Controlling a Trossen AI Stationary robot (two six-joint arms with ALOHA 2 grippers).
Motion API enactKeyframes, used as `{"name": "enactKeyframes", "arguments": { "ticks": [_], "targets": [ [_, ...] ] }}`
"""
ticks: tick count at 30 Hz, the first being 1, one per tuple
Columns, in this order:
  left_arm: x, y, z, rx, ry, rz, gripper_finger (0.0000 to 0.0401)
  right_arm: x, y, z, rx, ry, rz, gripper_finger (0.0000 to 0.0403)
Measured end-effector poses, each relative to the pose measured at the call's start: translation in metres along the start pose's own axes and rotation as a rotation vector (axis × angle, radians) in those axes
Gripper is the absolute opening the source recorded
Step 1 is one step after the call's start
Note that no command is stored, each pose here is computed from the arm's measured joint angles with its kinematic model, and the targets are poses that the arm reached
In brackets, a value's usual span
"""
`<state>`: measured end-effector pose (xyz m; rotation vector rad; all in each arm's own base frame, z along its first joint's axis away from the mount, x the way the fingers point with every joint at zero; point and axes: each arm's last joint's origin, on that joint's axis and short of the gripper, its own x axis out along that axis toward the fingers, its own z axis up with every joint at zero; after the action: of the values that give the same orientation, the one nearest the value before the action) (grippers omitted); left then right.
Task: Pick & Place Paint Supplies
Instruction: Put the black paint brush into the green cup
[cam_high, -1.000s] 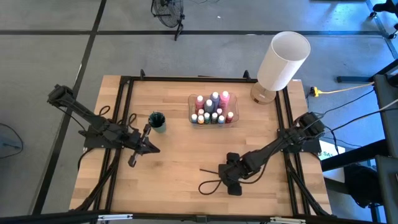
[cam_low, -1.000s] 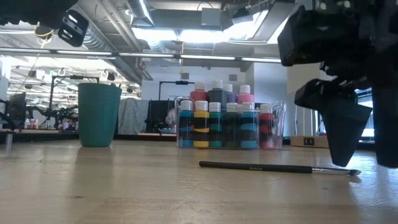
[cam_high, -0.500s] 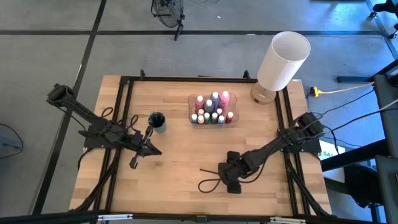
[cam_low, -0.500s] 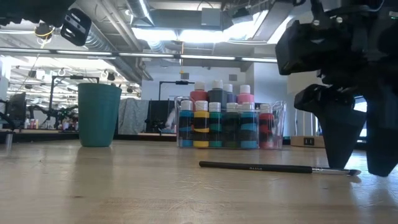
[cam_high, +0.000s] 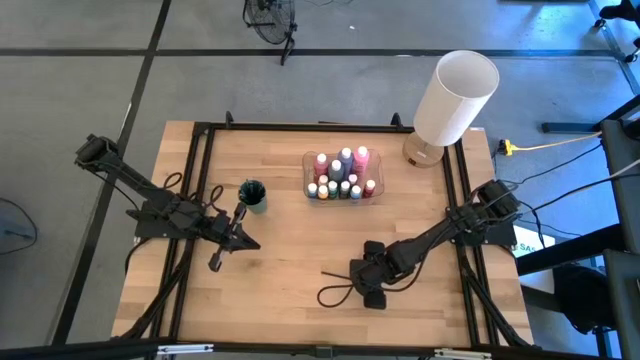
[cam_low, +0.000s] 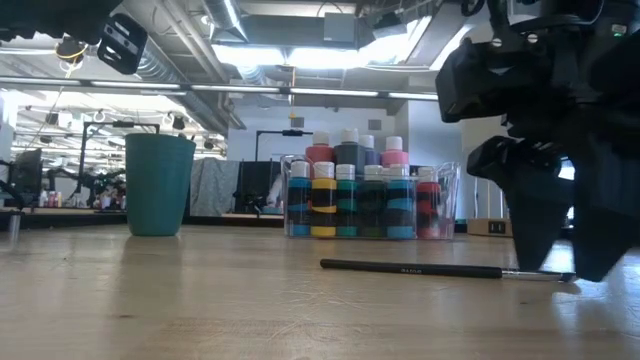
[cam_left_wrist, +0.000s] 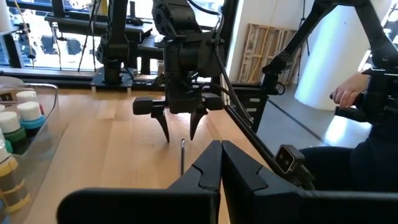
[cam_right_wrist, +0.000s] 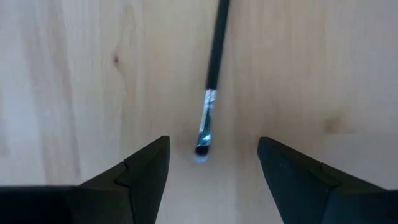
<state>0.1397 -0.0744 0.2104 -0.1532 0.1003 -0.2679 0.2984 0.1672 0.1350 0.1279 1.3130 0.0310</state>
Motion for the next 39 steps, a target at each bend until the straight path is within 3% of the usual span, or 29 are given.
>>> {"name": "enactKeyframes", "arguments": {
  "ticks": [8, 39],
  "targets": [
    [0.0, -0.001, 0.0, 0.001, 0.007, -0.026, 0.0002, 0.011, -0.002, -0.001, -0.06, 0.02, -0.056, 0.0252],
    [0.0, -0.002, -0.001, 0.016, 0.014, -0.061, 0.0002, 0.013, 0.001, -0.006, -0.024, 0.048, -0.082, 0.0245]
  ]
}}
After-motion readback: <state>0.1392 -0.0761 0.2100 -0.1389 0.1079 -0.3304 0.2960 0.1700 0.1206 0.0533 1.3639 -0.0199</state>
